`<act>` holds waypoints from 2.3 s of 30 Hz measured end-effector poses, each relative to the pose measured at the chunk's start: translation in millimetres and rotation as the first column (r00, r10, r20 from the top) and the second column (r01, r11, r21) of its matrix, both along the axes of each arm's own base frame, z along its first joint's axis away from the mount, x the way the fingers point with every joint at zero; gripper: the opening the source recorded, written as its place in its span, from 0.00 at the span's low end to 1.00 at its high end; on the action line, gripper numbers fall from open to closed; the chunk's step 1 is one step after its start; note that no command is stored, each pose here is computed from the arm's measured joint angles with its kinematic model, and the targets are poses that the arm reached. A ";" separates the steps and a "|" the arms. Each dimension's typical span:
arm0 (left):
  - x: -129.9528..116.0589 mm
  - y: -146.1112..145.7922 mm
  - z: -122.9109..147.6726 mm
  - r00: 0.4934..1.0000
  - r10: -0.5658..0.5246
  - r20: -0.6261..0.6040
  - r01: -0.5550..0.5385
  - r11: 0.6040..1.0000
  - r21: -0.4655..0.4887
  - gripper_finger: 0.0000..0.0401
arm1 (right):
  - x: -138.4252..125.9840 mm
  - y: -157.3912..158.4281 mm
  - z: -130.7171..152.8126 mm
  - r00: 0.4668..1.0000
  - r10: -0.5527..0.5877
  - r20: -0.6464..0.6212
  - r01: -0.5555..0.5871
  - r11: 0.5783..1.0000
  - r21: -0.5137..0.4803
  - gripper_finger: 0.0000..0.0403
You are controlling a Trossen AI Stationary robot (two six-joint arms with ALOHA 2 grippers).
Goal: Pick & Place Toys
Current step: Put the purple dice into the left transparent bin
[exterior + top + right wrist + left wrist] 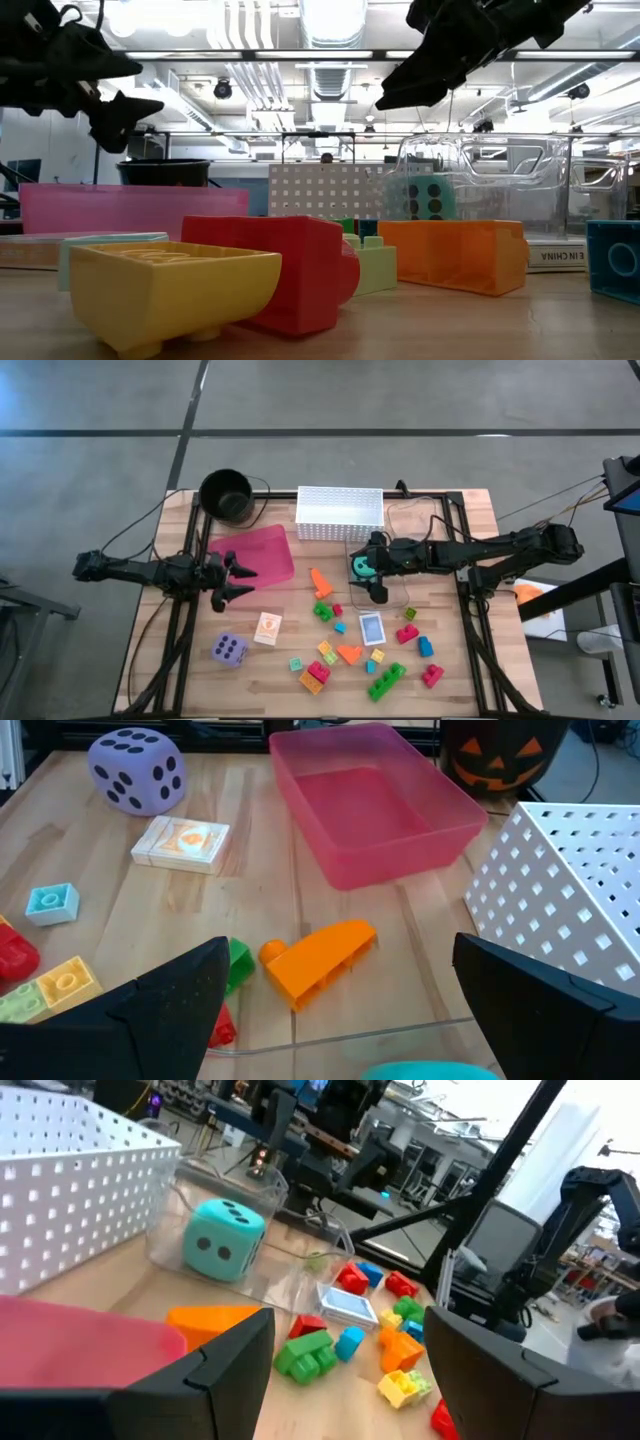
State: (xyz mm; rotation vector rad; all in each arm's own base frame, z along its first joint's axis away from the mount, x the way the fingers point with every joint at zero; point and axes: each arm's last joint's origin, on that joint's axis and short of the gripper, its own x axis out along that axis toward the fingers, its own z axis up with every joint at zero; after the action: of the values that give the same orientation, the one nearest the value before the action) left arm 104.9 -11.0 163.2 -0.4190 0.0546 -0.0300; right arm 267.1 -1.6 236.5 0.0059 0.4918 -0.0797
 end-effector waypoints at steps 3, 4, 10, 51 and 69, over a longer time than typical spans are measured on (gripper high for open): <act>0.1 0.0 -1.4 1.000 0.001 -0.005 0.000 1.000 0.016 0.65 | 0.0 0.0 0.0 1.000 0.000 0.000 0.000 1.000 0.000 0.94; 0.1 0.4 -1.2 1.000 0.012 -0.003 -0.012 0.999 0.038 0.65 | 0.0 0.0 0.0 1.000 0.000 0.000 0.000 1.000 0.000 0.94; 0.1 0.6 -2.0 1.000 0.017 -0.011 -0.017 0.998 0.055 0.65 | 0.1 0.0 -0.1 1.000 0.000 0.000 0.000 1.000 0.000 0.94; 0.1 0.7 -2.3 1.000 0.014 -0.010 -0.012 0.983 0.182 0.65 | 0.1 -0.1 -0.2 1.000 0.000 -0.001 0.000 1.000 -0.003 0.94; 0.0 2.7 -3.3 0.996 0.082 -0.018 -0.075 0.971 0.226 0.65 | 0.1 -0.1 -0.3 1.000 0.000 -0.001 0.000 1.000 -0.003 0.94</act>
State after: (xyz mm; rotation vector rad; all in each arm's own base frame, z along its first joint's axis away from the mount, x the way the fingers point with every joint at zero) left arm 104.9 -8.3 159.8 -0.1940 0.0678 0.0598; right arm 267.2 -1.7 236.2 0.0028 0.4926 -0.0801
